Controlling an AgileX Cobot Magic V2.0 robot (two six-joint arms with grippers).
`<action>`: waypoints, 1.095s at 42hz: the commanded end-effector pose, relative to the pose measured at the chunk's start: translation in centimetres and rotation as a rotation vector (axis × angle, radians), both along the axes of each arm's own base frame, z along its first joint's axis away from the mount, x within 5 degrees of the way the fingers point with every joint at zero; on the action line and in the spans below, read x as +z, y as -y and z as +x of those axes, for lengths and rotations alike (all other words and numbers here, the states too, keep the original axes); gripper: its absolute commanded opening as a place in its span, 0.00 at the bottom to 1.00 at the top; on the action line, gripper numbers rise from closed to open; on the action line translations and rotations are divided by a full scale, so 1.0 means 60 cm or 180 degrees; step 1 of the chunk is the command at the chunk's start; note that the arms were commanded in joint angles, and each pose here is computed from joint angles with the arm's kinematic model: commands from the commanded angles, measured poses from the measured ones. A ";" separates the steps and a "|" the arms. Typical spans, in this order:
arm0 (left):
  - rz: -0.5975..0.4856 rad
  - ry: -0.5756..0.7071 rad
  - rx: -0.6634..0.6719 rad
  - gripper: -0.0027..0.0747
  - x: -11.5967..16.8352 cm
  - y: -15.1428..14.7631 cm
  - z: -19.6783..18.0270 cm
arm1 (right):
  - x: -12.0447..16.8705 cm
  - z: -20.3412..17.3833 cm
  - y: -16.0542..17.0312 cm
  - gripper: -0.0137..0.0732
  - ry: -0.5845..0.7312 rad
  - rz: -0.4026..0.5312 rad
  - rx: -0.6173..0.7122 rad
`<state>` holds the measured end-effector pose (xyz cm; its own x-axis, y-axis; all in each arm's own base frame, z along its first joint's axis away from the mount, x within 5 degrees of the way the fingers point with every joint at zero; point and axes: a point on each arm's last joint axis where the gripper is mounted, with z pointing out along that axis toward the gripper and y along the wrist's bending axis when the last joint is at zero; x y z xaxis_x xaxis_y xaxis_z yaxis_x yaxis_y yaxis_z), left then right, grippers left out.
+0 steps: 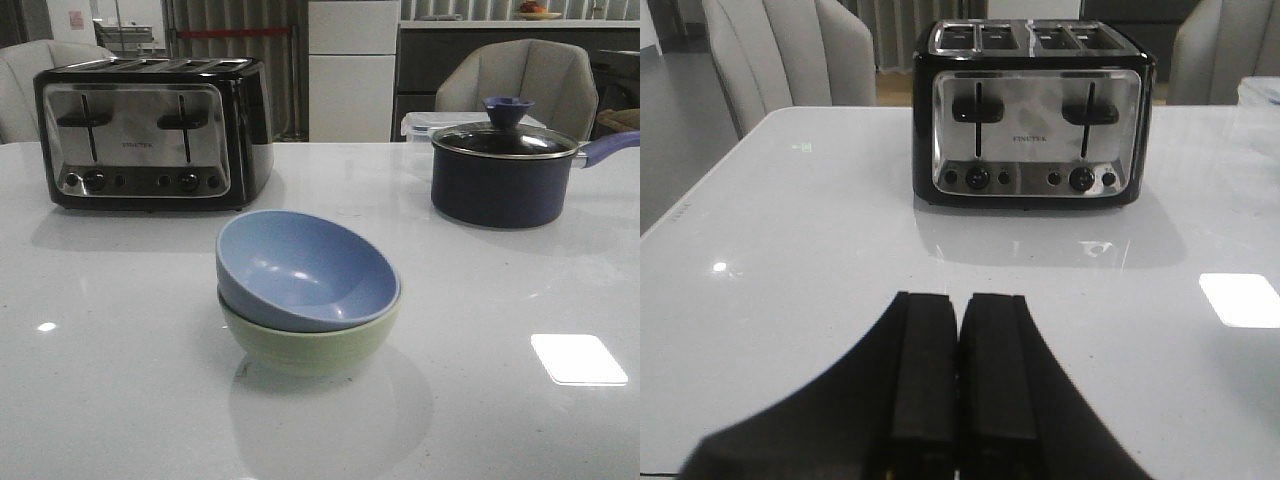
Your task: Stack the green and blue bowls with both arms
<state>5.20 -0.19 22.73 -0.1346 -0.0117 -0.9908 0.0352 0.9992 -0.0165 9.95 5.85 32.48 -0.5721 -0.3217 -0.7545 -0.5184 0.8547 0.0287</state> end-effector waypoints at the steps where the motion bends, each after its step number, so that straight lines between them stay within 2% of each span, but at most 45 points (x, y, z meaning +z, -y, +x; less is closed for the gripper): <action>1: -0.0135 0.0520 0.0020 0.15 0.010 0.000 0.003 | 0.022 0.005 0.000 0.22 0.0249 0.0108 -0.0036; 8: -0.0165 0.0602 0.0013 0.15 -0.019 0.000 0.004 | 0.022 0.005 0.000 0.22 0.0249 0.0108 -0.0036; 13: -0.0049 0.0687 0.0004 0.15 -0.030 0.000 0.004 | 0.022 0.005 0.000 0.22 0.0247 0.0107 -0.0036; 26: -0.0083 0.0952 -0.0010 0.15 -0.017 0.000 0.003 | 0.022 0.005 0.000 0.22 0.0247 0.0107 -0.0036; 46: -0.0083 0.0961 -0.0009 0.15 -0.016 0.000 0.003 | 0.022 0.005 0.000 0.22 0.0247 0.0107 -0.0036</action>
